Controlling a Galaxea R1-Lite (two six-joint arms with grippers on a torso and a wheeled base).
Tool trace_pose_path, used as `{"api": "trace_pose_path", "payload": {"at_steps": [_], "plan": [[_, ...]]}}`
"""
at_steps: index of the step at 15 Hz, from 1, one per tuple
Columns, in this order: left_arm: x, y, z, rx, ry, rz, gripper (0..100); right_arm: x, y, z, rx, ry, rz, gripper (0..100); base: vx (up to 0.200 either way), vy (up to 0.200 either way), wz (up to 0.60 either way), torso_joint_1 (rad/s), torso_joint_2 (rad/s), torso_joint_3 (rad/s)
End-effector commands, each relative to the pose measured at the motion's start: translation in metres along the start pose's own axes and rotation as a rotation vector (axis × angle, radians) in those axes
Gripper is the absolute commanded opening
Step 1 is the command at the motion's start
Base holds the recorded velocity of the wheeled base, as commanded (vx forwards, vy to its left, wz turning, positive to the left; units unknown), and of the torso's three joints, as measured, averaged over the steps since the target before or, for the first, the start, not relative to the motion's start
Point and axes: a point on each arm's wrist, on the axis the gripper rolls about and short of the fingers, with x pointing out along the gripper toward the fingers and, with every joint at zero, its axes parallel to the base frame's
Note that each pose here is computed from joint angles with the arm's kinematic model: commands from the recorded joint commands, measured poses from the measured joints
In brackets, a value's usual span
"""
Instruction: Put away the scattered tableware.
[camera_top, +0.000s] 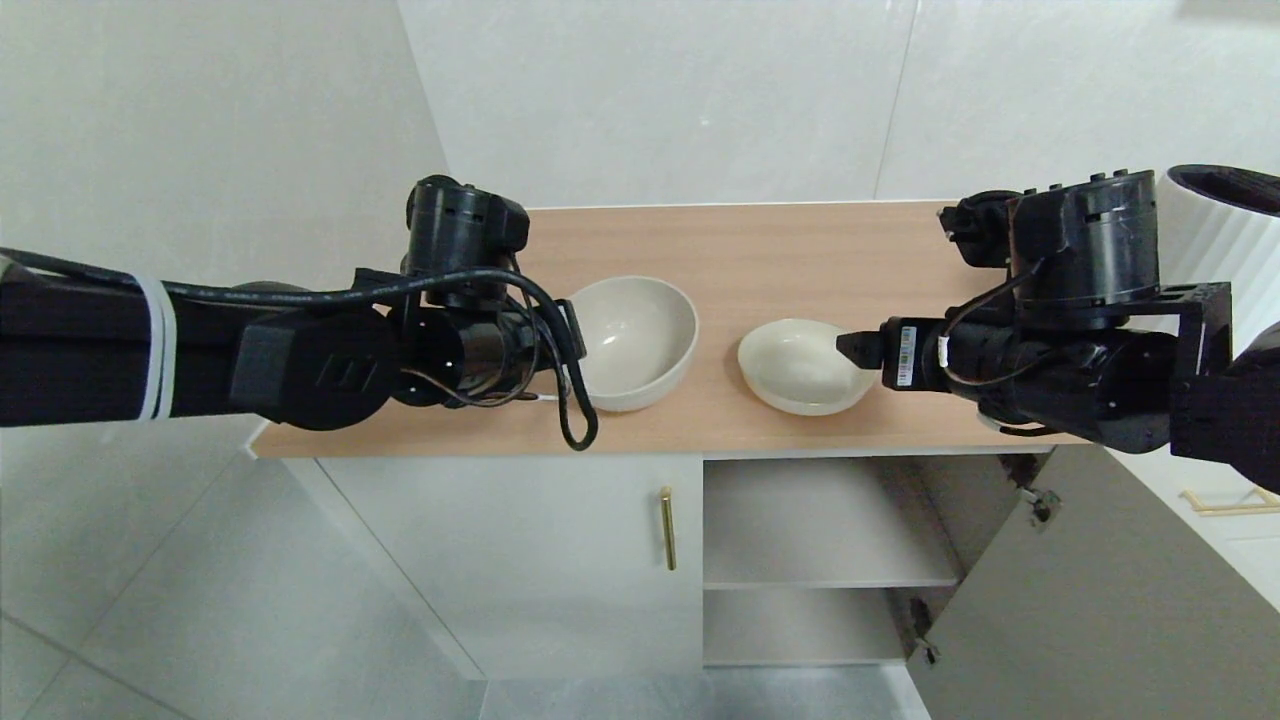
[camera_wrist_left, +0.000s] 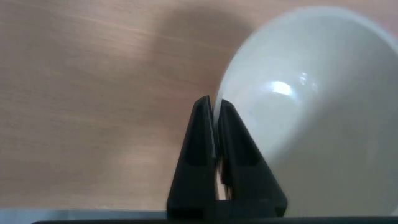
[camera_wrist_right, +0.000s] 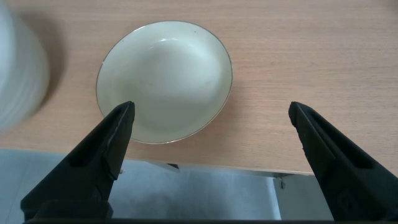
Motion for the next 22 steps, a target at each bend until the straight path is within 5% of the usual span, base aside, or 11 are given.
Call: {"api": "trace_pose_path", "payload": {"at_steps": [1, 9, 12, 22], "plan": [[-0.017, 0.000, 0.012, -0.024, -0.038, -0.022, 0, -0.001, 0.000, 0.001, 0.001, -0.003, 0.001, 100, 0.000, 0.000, 0.00, 0.000, 0.00, 0.000], [-0.067, 0.010, 0.011, -0.029, -0.026, -0.241, 0, 0.021, -0.001, -0.007, -0.009, 0.019, -0.076, 100, 0.000, 0.000, 0.00, 0.000, 0.00, 0.000], [-0.067, 0.012, 0.007, 0.013, -0.046, -0.247, 0, 0.043, -0.009, -0.013, -0.010, 0.045, -0.122, 100, 0.000, 0.000, 0.00, 0.000, 0.00, 0.000], [-0.069, 0.012, 0.009, 0.011, -0.053, -0.254, 0, 0.076, -0.013, -0.022, 0.031, 0.067, -0.173, 100, 0.000, 0.000, 0.00, 0.000, 0.00, 0.000]]}}
